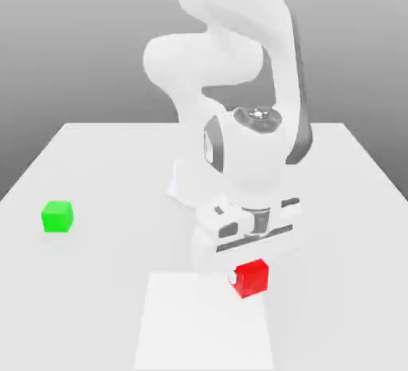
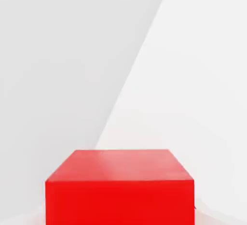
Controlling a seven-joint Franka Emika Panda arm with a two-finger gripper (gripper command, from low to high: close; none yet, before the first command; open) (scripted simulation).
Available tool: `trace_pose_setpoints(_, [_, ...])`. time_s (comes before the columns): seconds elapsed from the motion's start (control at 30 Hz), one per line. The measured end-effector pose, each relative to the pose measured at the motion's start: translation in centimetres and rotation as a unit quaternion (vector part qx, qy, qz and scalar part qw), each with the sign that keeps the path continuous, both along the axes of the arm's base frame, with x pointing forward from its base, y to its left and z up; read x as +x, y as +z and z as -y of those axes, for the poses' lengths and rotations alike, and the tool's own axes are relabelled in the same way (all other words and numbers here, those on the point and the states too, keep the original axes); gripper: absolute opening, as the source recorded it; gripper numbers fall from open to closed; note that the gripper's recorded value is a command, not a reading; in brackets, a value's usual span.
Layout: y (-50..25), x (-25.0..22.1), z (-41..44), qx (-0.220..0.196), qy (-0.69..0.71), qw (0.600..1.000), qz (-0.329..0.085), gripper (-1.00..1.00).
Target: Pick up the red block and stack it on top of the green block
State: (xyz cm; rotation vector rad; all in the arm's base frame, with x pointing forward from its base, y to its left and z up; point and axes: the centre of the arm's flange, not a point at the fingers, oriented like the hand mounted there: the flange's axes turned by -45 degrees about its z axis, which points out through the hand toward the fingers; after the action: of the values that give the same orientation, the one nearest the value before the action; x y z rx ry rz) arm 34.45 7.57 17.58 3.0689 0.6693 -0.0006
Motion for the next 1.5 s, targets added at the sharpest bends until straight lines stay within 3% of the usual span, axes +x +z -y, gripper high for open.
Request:
trace_pose_setpoints(0.1, [2.6,-0.1,0.0,0.000,0.000,1.000,0.000,-1.00])
trace_pose_setpoints(0.27, [4.6,0.8,7.4,-0.005,-0.155,0.988,0.007,-1.00])
trace_pose_setpoints(0.5, [6.4,-1.2,19.9,-0.010,-0.412,0.911,0.014,-1.00])
trace_pose_setpoints(0.73, [7.4,-7.7,30.8,-0.009,-0.641,0.767,0.014,-1.00])
trace_pose_setpoints(1.03, [7.1,-20.2,39.4,0.002,-0.856,0.517,0.000,-1.00])
trace_pose_setpoints(1.5, [2.8,-19.8,39.7,0.040,-0.863,0.504,-0.021,-1.00])
